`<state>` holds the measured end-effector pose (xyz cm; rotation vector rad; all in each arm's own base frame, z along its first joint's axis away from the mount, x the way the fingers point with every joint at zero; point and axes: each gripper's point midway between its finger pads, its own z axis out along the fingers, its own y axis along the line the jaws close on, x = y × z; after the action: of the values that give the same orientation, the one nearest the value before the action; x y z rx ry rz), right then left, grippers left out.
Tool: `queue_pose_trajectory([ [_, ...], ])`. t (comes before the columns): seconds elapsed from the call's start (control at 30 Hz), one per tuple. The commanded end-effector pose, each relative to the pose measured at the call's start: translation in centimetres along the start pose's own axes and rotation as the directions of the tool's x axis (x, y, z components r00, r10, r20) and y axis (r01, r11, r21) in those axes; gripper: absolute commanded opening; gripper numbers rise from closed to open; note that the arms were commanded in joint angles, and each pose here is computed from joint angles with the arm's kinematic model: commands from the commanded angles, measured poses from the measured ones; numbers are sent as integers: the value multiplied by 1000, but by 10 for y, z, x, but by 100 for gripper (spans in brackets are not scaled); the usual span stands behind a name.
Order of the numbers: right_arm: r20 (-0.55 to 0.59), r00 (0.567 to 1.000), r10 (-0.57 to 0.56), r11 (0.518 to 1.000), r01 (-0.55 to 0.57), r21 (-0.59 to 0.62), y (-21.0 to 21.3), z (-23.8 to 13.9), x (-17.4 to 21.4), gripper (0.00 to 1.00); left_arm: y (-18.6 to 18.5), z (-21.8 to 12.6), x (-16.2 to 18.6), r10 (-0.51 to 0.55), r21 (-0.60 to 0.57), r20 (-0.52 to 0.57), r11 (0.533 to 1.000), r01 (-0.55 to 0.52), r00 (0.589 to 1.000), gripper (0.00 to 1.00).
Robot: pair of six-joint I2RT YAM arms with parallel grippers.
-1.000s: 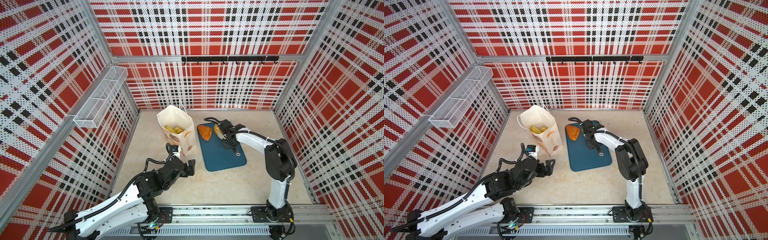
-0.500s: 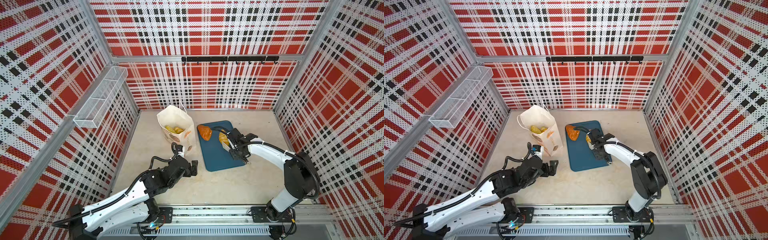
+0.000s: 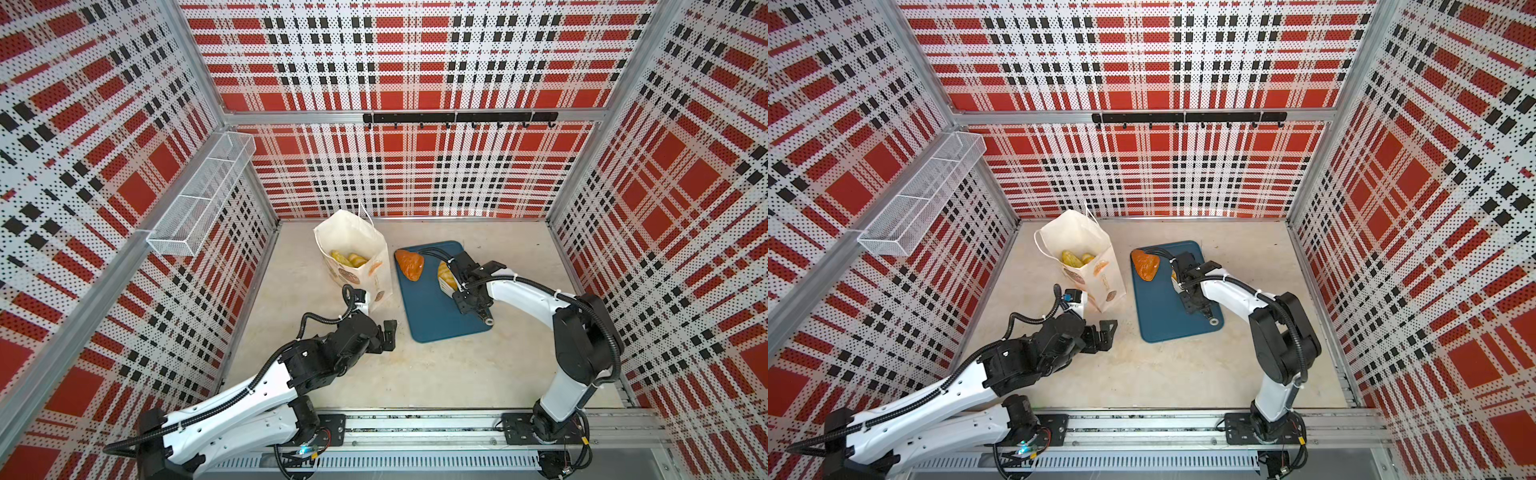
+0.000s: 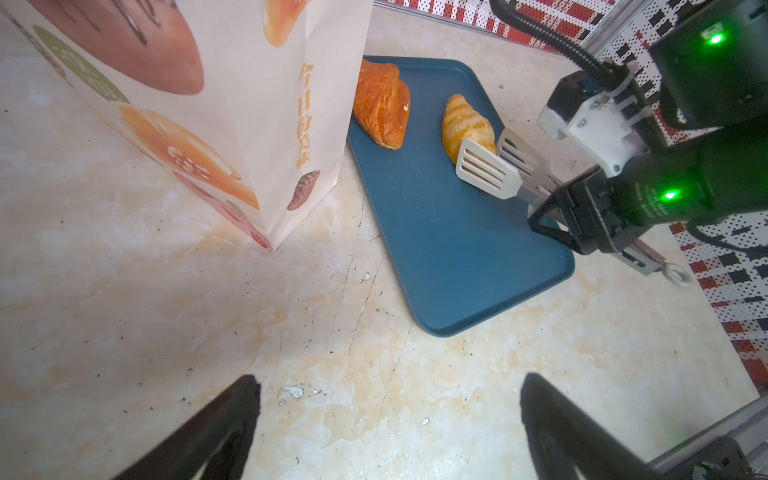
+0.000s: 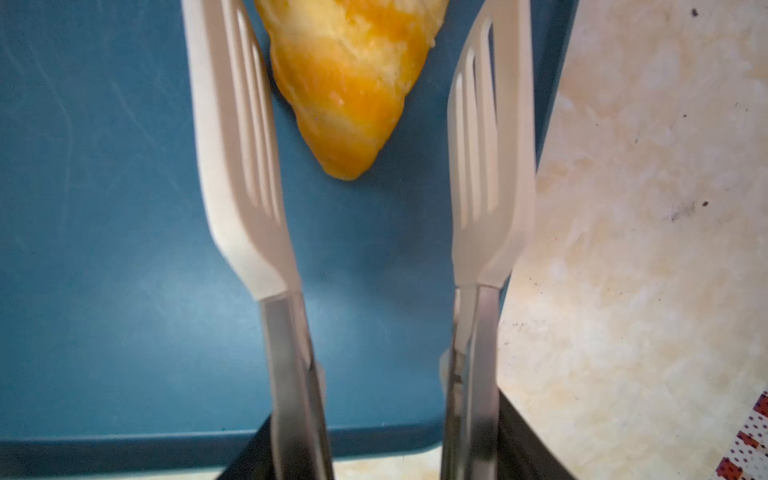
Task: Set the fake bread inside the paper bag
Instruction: 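Squeeze the tongs shut on the striped croissant with the right gripper, then lift the croissant over the paper bag opening with the right gripper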
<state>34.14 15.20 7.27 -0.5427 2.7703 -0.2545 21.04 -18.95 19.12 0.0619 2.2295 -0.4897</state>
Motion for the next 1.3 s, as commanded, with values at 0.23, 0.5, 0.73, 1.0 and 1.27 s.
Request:
queue_pose_trajectory([
  [0.23, 36, 999, 16, 1000, -17, 9, 2, 6, -34, 56, 7, -8, -6, -15, -13, 36, 1000, 16, 999, 100],
  [0.5, 42, 999, 12, 1000, -12, 1, 1, -4, -30, 43, 9, -9, -6, -19, -17, 41, 1000, 19, 999, 100],
  [0.73, 88, 996, 29, 999, -26, -33, 0, -23, -29, 41, 6, -7, -5, -17, -12, 33, 1000, 17, 999, 99],
  [1.0, 111, 993, 41, 998, -36, -49, -2, -33, -25, 41, 3, -9, -7, -20, -3, 36, 1000, 20, 999, 99],
  [1.27, 167, 984, 66, 994, -51, -92, -1, -54, -27, 41, 2, -12, -11, -22, -2, 55, 1000, 22, 998, 99],
])
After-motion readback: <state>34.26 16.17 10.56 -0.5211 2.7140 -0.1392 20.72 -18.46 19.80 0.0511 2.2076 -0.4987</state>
